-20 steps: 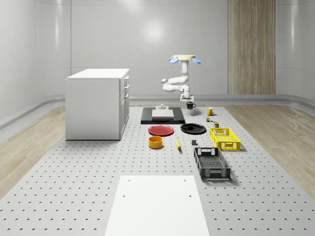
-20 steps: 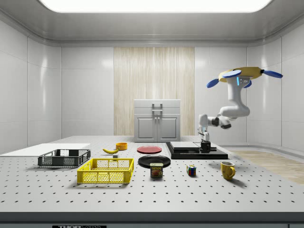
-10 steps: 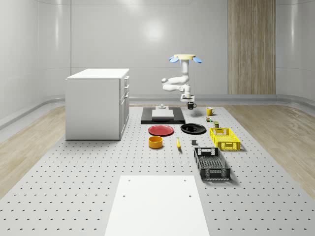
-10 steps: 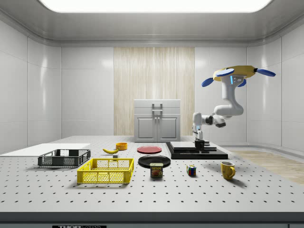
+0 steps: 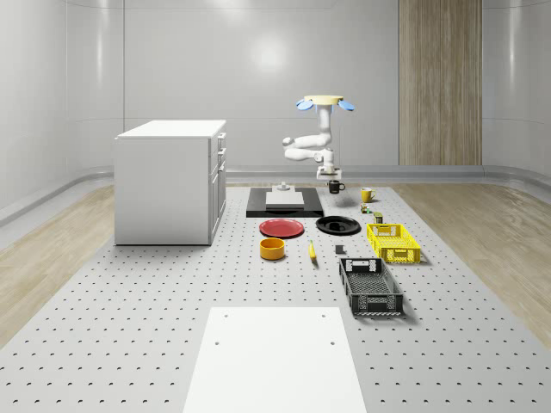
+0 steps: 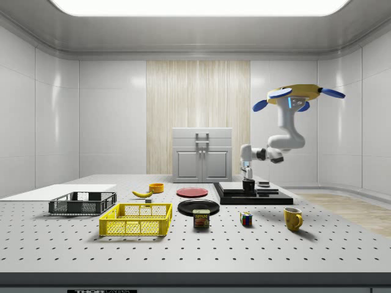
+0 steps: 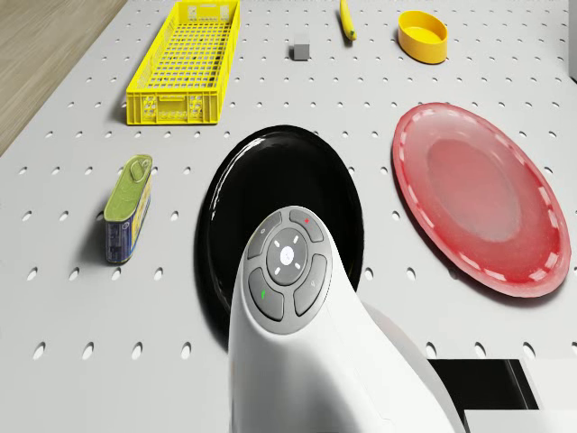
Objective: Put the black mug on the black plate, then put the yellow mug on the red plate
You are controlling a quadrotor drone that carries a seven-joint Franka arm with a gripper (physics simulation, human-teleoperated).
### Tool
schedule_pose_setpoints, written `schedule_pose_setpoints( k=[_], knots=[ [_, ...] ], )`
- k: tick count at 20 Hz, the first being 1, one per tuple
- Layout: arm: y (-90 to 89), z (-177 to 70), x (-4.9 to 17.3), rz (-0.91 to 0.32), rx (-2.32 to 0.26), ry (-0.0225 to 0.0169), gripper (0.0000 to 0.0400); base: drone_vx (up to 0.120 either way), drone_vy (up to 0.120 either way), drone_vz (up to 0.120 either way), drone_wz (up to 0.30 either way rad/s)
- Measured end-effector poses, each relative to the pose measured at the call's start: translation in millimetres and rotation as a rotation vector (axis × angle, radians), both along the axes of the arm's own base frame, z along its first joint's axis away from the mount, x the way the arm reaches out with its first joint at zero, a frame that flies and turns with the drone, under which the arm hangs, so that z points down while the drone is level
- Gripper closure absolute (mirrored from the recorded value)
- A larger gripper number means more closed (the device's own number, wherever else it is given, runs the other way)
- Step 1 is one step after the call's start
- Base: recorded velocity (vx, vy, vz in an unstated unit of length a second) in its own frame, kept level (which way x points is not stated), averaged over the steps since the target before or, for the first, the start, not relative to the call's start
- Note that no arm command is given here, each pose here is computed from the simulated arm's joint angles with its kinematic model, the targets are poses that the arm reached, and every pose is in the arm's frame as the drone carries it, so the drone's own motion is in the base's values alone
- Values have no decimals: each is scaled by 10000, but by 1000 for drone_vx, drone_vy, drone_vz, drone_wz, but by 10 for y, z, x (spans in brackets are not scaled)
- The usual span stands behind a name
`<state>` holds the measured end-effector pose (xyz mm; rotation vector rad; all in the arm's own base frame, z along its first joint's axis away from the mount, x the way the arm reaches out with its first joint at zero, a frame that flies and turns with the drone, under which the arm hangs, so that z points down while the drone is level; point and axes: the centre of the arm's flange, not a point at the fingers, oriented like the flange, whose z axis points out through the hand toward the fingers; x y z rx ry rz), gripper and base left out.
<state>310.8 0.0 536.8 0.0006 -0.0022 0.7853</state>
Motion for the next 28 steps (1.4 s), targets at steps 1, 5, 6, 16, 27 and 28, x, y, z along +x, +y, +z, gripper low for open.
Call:
schedule_pose_setpoints(
  k=[1,5,6,16,27,28],
  knots=[
    [0,0,0,0,0,0,300,120,0,0,0],
    [0,0,0,0,0,0,300,120,0,0,0],
    [0,0,0,0,0,0,300,120,0,0,0],
    [0,0,0,1,0,0,300,120,0,0,0],
    [0,0,0,1,0,0,300,120,-47,0,0],
    [0,0,0,1,0,0,300,120,0,0,0]
  ],
)
